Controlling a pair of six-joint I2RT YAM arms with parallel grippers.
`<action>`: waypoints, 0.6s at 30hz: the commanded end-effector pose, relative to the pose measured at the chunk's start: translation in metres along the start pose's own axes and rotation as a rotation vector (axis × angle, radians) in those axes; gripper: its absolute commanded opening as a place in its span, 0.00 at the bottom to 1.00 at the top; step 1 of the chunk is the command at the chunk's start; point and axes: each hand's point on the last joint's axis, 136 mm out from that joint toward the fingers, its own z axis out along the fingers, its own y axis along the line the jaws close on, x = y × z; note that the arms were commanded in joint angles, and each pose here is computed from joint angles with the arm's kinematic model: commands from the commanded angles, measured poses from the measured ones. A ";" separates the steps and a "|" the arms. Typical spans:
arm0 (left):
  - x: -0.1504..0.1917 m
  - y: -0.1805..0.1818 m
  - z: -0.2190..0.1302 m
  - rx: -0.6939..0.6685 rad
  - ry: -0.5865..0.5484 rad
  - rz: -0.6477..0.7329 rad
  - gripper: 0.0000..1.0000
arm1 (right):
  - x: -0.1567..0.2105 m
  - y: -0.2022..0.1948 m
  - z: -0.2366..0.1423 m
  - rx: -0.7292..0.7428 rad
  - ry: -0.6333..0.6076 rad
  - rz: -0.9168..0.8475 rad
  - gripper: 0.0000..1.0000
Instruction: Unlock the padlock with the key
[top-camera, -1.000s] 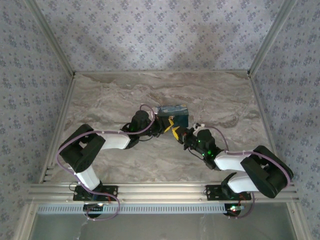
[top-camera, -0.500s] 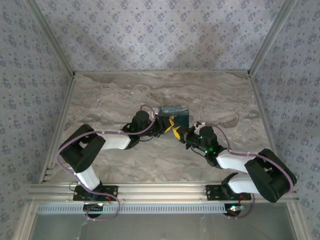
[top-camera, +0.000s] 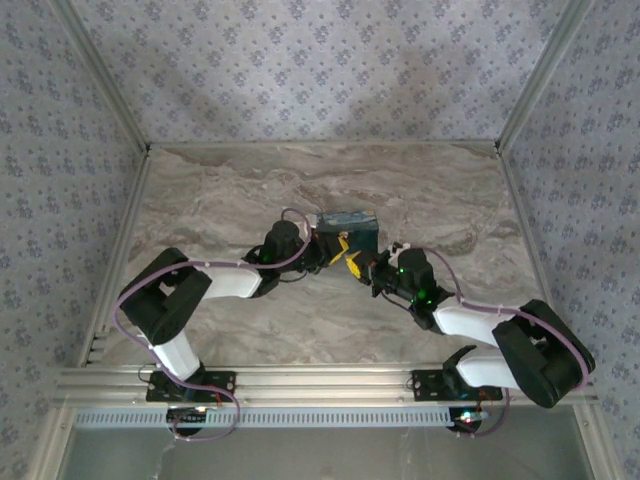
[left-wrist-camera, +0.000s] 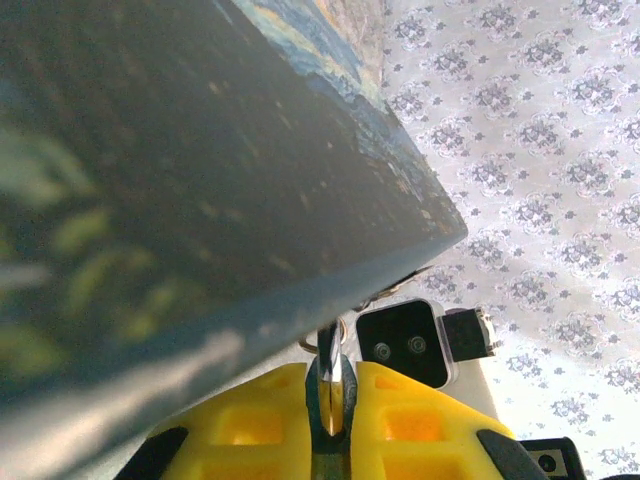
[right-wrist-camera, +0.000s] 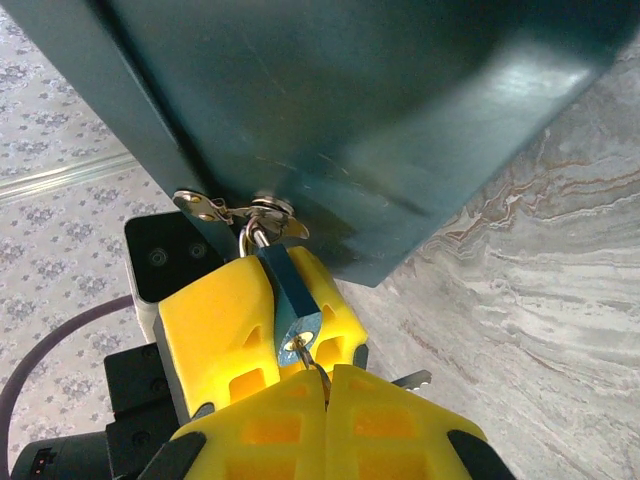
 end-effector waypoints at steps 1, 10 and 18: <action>0.018 0.016 0.002 -0.055 0.075 0.007 0.01 | -0.024 0.040 0.000 -0.089 -0.101 -0.022 0.00; 0.019 0.014 0.003 -0.047 0.072 0.009 0.01 | -0.029 0.046 0.003 -0.175 -0.135 0.077 0.00; 0.018 0.009 0.004 -0.024 0.067 0.005 0.01 | -0.025 0.032 0.010 -0.168 -0.104 0.146 0.00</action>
